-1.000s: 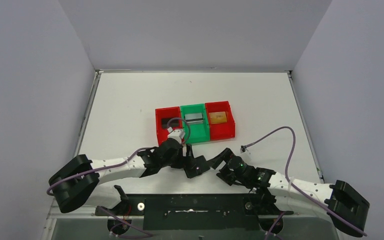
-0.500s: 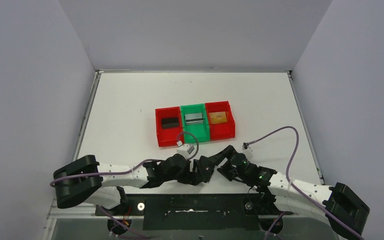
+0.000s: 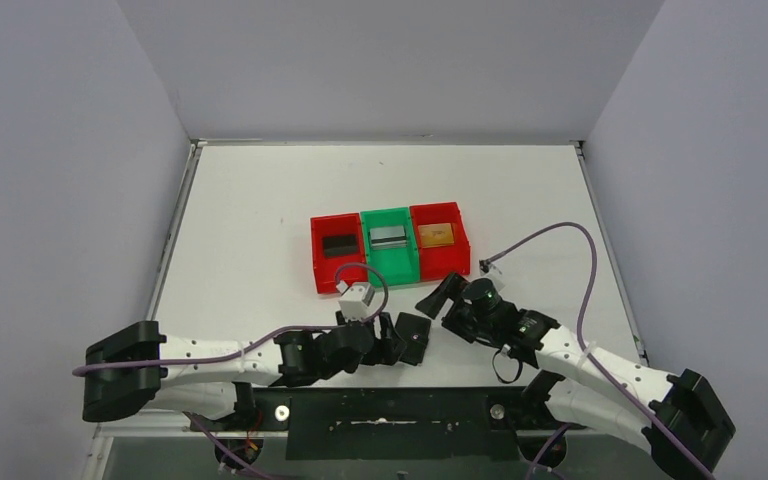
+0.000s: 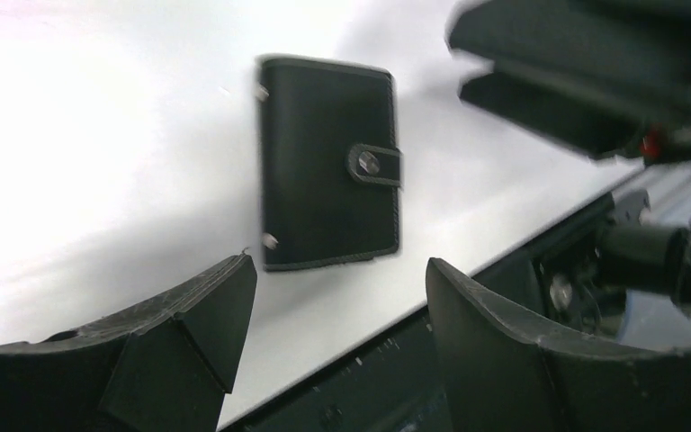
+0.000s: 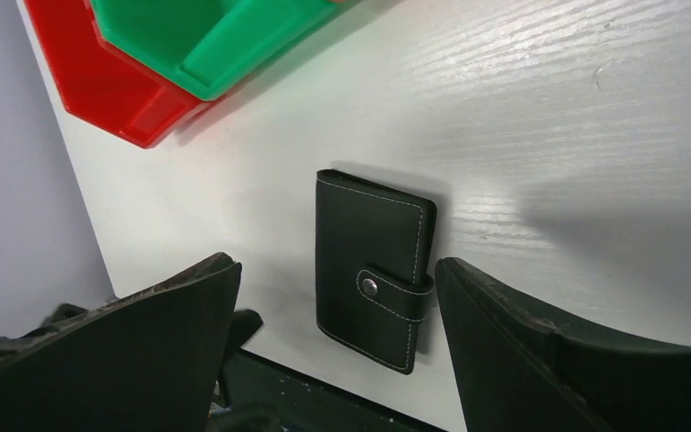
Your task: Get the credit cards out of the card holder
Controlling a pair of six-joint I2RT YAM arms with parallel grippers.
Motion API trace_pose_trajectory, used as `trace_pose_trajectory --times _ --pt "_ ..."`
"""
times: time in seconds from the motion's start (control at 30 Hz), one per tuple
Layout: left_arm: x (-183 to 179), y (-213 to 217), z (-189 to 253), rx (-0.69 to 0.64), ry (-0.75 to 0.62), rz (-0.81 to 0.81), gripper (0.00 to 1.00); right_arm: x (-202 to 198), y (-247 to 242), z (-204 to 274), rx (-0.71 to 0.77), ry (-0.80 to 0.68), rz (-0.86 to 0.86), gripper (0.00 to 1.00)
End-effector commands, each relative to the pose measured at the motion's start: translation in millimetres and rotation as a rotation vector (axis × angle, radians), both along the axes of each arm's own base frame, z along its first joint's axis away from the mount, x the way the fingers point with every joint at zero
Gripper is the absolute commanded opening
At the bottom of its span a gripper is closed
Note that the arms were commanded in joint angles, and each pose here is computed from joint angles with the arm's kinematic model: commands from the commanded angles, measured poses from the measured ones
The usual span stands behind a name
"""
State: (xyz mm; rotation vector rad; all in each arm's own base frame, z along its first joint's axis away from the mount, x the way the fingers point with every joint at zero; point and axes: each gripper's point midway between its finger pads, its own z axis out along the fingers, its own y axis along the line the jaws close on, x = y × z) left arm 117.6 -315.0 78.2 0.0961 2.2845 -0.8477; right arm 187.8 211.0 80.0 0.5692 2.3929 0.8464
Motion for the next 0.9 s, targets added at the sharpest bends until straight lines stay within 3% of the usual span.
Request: trace_pose_trajectory --times 0.0,0.27,0.57,0.63,0.87 --pt "33.1 13.3 7.9 -0.010 0.016 0.098 0.69 -10.5 1.7 -21.2 -0.039 0.037 0.066 0.81" --pt "29.8 4.5 -0.5 -0.123 0.099 0.014 0.68 -4.3 30.2 -26.2 -0.022 0.041 0.164 0.73" --pt "8.6 0.4 -15.7 -0.147 0.157 -0.024 0.65 2.2 78.4 -13.6 -0.141 0.011 0.393 0.68" --pt "7.9 0.1 -12.8 -0.160 0.151 -0.028 0.65 5.5 64.4 -15.4 -0.275 0.025 0.353 0.68" --pt "11.9 18.2 -19.0 -0.125 0.168 0.063 0.59 7.5 18.4 -10.1 -0.481 0.041 0.133 0.72"
